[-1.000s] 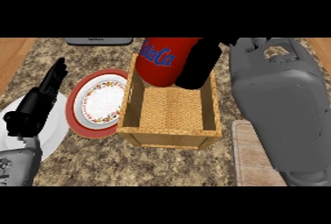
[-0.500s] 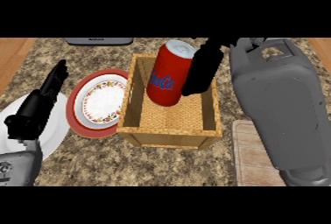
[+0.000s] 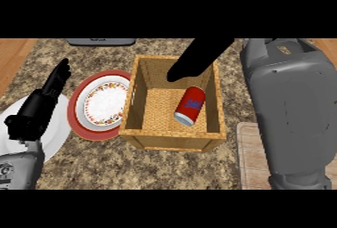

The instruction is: Pick the can from the cutting board and place it in the basket

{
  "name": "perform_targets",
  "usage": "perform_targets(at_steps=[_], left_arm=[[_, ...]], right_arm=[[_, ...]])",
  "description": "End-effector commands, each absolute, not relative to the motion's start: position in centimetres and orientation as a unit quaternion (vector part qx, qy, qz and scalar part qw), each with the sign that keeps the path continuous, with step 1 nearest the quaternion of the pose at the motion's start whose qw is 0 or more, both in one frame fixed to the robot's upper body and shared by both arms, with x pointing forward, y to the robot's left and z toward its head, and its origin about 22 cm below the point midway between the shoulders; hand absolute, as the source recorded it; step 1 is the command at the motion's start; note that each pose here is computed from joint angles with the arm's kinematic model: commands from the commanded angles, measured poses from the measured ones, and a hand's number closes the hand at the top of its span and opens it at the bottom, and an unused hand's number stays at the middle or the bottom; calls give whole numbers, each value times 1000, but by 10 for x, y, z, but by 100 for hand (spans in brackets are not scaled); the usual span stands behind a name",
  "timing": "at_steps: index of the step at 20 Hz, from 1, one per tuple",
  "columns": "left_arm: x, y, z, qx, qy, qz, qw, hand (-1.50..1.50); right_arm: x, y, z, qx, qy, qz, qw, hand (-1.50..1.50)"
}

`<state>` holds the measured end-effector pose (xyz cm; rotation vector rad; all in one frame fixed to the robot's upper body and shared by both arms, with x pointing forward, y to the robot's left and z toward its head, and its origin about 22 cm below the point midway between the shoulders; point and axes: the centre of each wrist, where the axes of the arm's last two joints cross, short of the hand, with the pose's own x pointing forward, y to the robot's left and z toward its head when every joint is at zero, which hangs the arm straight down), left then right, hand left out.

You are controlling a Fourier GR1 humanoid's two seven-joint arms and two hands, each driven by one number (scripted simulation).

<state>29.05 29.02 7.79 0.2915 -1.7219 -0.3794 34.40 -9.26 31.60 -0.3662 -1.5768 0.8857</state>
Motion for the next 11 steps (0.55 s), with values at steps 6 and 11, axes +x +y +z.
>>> perform_targets(at_steps=[6,11], left_arm=[[289,299,76,130,-750,-162,628,0],[291,306,62,127,-754,-158,625,0]], right_arm=[[360,-184,317,-169,-720,138,658,-150],[367,-256,316,-187,-726,61,659,-150]])
